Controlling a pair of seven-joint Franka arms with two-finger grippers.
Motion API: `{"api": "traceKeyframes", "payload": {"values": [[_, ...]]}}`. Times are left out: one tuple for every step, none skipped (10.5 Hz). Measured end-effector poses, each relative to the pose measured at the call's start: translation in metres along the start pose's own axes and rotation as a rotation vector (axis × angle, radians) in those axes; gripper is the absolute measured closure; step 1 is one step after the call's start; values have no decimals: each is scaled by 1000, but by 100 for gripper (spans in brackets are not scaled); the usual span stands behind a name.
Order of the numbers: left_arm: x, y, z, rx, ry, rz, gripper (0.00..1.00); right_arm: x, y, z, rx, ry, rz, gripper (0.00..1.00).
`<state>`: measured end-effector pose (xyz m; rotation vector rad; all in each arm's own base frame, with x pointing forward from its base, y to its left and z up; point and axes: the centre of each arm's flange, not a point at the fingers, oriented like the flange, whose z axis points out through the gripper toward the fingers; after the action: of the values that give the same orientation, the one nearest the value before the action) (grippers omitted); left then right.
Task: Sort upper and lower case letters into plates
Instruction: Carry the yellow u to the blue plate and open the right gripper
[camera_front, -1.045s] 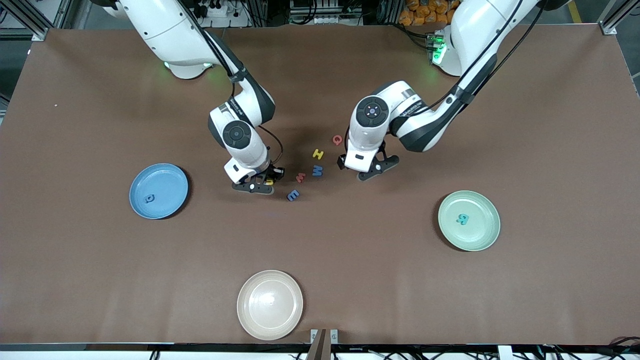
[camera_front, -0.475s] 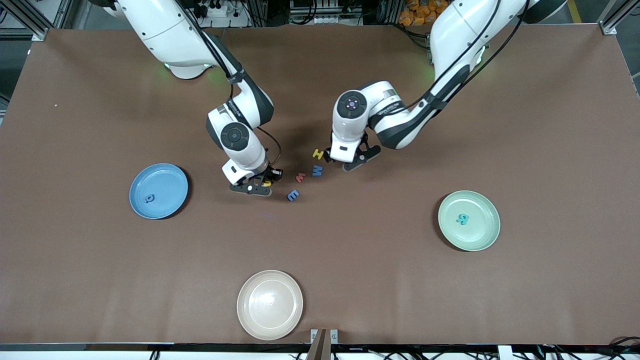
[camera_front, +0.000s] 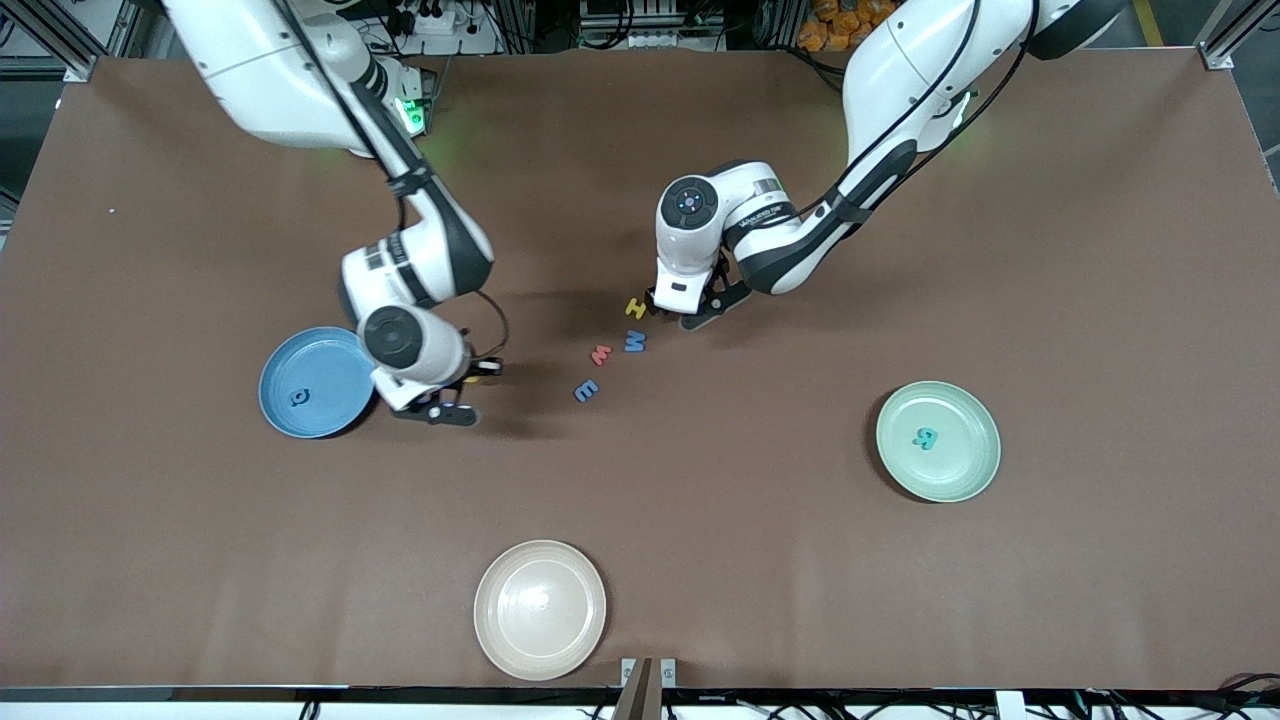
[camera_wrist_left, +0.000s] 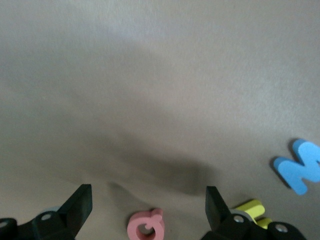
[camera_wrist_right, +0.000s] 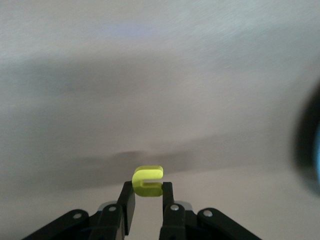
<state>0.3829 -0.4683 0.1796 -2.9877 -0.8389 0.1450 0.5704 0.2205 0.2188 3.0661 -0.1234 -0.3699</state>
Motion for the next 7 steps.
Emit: {"api": "traceKeyframes", "payload": {"values": [[-9, -1, 3, -5, -4, -6, 0, 9, 27, -5, -2, -8, -30, 74], [-18, -1, 5, -5, -6, -10, 0, 19, 59, -11, -7, -20, -59, 74], [-25, -1, 6, -3, -5, -7, 0, 26, 97, -15, -22, -38, -92, 74], [-30, -2, 8, -1, -6, -8, 0, 31, 133, -19, -40, -53, -117, 74], [-33, -5, 12, -1, -6, -8, 0, 35, 164, -20, -62, -60, -131, 74], [-35, -9, 17, -2, 8, -5, 0, 37, 185, -17, -77, -64, -136, 72], [-38, -14, 21, -7, 24, -7, 0, 37, 194, -13, -81, -65, -135, 62]]}}
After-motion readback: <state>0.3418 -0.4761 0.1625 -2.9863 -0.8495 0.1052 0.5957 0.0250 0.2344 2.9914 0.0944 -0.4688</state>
